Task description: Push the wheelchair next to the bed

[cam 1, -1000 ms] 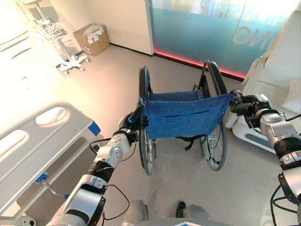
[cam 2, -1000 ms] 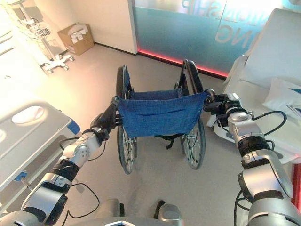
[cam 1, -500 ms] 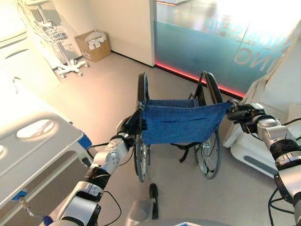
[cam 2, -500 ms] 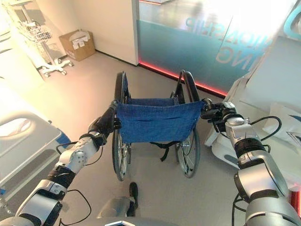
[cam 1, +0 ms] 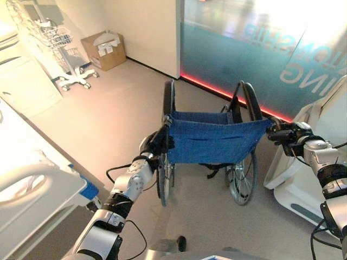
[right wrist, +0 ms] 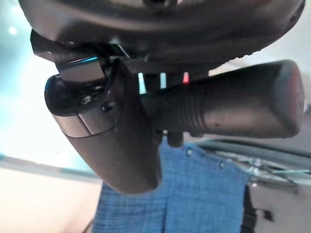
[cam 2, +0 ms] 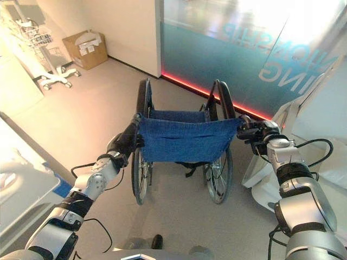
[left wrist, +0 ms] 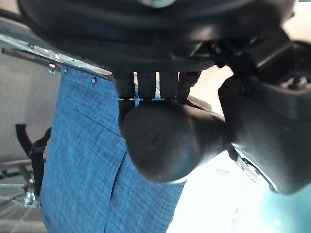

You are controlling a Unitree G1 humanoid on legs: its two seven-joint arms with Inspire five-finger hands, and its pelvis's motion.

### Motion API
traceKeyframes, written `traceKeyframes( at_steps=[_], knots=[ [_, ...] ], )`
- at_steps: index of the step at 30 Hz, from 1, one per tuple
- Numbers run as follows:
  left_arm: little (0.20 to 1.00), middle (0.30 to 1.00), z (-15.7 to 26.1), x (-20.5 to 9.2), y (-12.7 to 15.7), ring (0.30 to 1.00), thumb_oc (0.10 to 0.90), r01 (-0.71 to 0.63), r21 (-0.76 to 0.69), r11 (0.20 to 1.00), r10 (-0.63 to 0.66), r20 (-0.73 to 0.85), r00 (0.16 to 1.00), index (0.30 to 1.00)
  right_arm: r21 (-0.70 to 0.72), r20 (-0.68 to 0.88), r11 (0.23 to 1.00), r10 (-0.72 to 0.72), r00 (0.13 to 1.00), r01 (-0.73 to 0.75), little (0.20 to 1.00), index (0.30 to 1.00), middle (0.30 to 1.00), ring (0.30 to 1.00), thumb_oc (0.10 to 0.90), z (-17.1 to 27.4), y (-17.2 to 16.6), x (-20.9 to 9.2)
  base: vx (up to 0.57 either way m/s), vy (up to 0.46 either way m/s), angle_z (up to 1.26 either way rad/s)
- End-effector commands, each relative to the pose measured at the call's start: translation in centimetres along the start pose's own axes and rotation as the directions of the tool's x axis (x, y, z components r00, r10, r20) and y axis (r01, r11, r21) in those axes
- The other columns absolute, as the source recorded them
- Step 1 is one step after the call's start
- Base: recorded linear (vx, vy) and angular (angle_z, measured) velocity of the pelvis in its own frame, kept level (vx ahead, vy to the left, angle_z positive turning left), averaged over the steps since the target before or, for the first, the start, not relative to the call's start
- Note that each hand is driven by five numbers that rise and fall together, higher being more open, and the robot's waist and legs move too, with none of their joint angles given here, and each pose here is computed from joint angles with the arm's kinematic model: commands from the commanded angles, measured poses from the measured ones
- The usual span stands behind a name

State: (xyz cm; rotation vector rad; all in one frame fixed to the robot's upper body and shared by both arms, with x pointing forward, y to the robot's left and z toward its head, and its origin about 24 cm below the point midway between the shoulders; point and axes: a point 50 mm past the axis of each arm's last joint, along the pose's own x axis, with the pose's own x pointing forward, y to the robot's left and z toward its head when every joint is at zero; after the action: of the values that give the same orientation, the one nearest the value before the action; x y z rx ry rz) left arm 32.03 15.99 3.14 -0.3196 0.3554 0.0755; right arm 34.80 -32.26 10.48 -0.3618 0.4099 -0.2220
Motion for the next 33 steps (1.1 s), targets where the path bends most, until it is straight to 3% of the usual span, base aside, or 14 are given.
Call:
traceKeyframes(
  at_steps=[1,11,20,29,33],
  knots=[
    [0.300,0.300,1.5,-0.4,0.8,0.300,0.400,-0.027,0.102,0.994,0.014,0.128,0.992,0.300,-0.012,0.412,0.979,0.192,0.891,-0.206,0.300,0.300,0.300,0.300,0.400,10.5,4.5,-1.0,0.31,-0.348,0.24],
    [0.300,0.300,0.8,-0.2,0.4,0.300,0.400,-0.010,0.117,0.993,-0.001,0.091,0.996,0.300,-0.018,0.402,0.982,0.179,0.898,-0.187,0.300,0.300,0.300,0.300,0.400,11.3,3.4,-1.0,0.30,-0.385,1.22],
    [0.300,0.300,0.7,-0.4,0.6,0.300,0.400,-0.029,0.053,0.998,0.025,0.083,0.996,0.300,-0.075,0.409,0.981,0.193,0.892,-0.178,0.300,0.300,0.300,0.300,0.400,12.2,4.3,-1.2,0.21,-0.335,0.18],
    [0.300,0.300,0.3,-0.5,-0.7,0.300,0.400,0.027,0.070,0.997,-0.033,0.081,0.996,0.300,-0.058,0.403,0.994,0.111,0.908,-0.096,0.300,0.300,0.300,0.300,0.400,12.9,2.7,-1.2,0.31,-0.137,0.25],
    [0.300,0.300,0.0,-1.1,0.0,0.300,0.400,0.033,0.075,0.997,-0.039,0.071,0.997,0.300,-0.065,0.400,0.993,0.118,0.909,-0.100,0.300,0.300,0.300,0.300,0.400,12.4,1.9,-1.3,0.34,-0.050,-0.14]
  ],
)
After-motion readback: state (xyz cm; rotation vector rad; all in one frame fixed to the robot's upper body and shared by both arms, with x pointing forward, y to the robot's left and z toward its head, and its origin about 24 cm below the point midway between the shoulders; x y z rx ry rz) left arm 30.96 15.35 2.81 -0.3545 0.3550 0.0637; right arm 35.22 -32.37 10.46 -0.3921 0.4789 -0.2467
